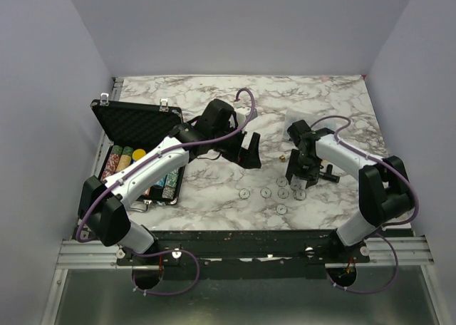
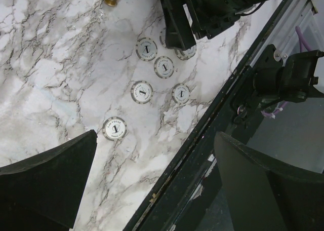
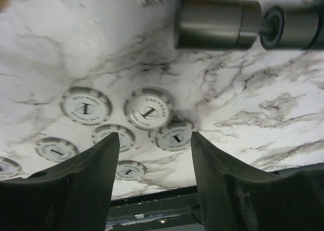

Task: Pack up texas hold em set

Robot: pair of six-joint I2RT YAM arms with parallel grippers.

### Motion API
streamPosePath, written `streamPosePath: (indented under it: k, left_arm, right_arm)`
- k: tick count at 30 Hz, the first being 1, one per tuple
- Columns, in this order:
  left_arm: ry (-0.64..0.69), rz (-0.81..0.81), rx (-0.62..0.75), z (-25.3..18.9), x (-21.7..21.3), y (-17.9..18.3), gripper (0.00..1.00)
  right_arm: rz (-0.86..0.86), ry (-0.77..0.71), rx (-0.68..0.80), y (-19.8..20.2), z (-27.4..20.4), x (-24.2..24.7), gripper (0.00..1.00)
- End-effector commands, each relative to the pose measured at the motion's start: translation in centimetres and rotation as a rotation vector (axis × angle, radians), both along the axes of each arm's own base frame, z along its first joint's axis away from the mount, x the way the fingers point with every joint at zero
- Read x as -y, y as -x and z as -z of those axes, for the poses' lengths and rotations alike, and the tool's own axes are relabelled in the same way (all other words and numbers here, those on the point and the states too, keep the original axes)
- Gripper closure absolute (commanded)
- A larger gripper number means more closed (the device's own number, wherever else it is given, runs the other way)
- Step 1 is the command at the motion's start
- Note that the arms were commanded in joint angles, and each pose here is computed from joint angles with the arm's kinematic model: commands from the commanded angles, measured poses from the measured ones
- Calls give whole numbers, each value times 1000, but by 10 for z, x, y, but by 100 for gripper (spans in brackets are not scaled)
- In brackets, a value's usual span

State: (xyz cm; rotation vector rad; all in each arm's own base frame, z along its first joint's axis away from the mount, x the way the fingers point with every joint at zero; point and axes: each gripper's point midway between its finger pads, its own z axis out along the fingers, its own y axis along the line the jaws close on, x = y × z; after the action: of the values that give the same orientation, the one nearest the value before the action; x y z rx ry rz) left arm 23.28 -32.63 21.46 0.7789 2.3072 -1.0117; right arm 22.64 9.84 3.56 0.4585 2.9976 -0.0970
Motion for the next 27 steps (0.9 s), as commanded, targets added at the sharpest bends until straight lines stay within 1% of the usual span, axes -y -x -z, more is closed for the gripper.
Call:
streamPosePath:
  k: [1, 5, 10, 15, 22, 27]
  left_arm:
    - [18, 13, 24, -6, 0, 2, 2]
    - [17, 9, 32, -7, -1, 2, 2]
    - [14, 8, 36, -7, -1, 1, 2]
    - [12, 6, 35, -7, -2, 1, 1]
    - [8, 7, 34, -5, -1, 0, 1]
    - [4, 7, 30, -3, -1, 0, 2]
  right_arm:
    - [-71, -2, 25, -21, -5, -5, 39]
    - [-115, -1, 20, -28, 2, -7, 37]
    - [-155, -3, -8, -27, 11, -8, 37]
    - [-173, 15, -26, -25, 18, -5, 38]
    - [-198, -27, -49, -24, 27, -13, 39]
    - [-200, -25, -66, -21, 30, -12, 40]
